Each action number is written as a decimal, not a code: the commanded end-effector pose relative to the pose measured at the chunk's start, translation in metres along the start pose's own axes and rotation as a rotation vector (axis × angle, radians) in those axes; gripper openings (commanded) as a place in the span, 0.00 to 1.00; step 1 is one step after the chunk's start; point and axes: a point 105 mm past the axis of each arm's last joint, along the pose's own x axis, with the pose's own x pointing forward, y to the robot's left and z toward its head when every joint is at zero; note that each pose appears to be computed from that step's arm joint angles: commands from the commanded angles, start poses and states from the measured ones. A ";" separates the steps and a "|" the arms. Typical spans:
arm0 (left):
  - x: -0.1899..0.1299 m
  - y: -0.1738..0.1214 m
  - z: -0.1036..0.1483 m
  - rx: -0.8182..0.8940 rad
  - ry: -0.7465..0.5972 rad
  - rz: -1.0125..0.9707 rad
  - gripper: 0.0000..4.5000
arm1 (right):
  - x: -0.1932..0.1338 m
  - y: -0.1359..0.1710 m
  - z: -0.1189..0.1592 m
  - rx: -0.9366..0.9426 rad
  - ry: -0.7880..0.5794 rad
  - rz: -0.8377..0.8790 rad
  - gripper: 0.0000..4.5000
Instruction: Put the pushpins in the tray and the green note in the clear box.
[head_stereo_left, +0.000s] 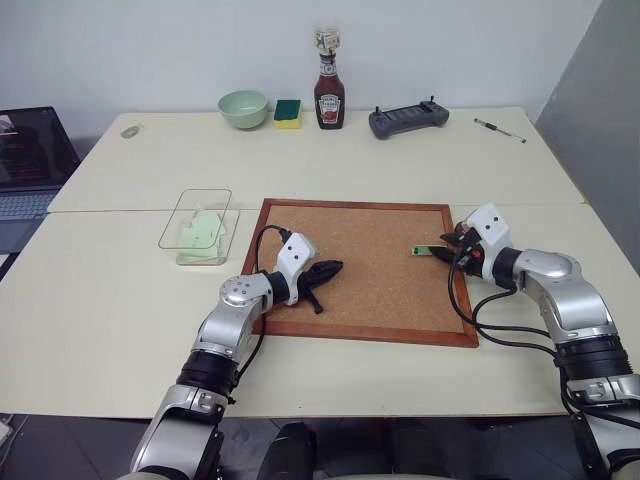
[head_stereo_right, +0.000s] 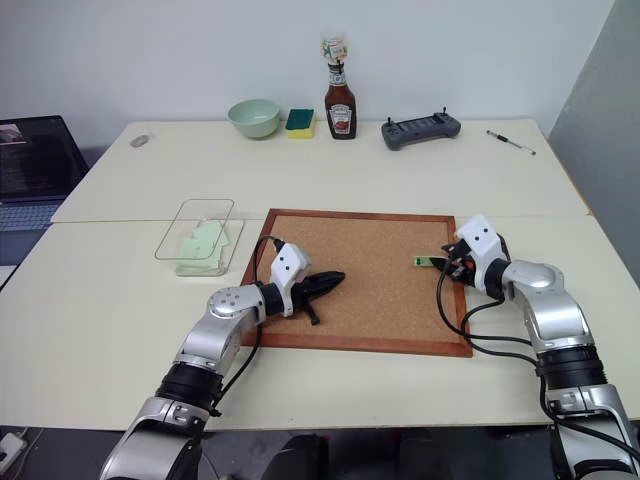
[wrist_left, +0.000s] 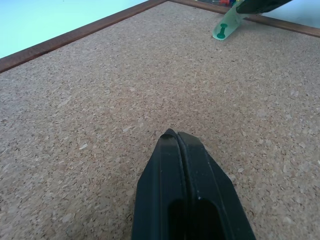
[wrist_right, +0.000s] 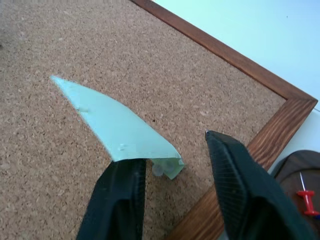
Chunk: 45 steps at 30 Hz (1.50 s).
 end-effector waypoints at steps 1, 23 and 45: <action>-0.002 -0.016 -0.042 -0.089 0.134 -0.031 0.00 | -0.010 -0.007 0.015 -0.037 -0.051 -0.024 0.30; -0.003 -0.015 -0.043 -0.087 0.137 -0.031 0.00 | -0.034 0.037 0.006 -0.061 0.049 0.241 0.43; -0.004 -0.016 -0.044 -0.091 0.139 -0.025 0.00 | 0.001 0.008 0.015 -0.137 0.012 0.111 0.62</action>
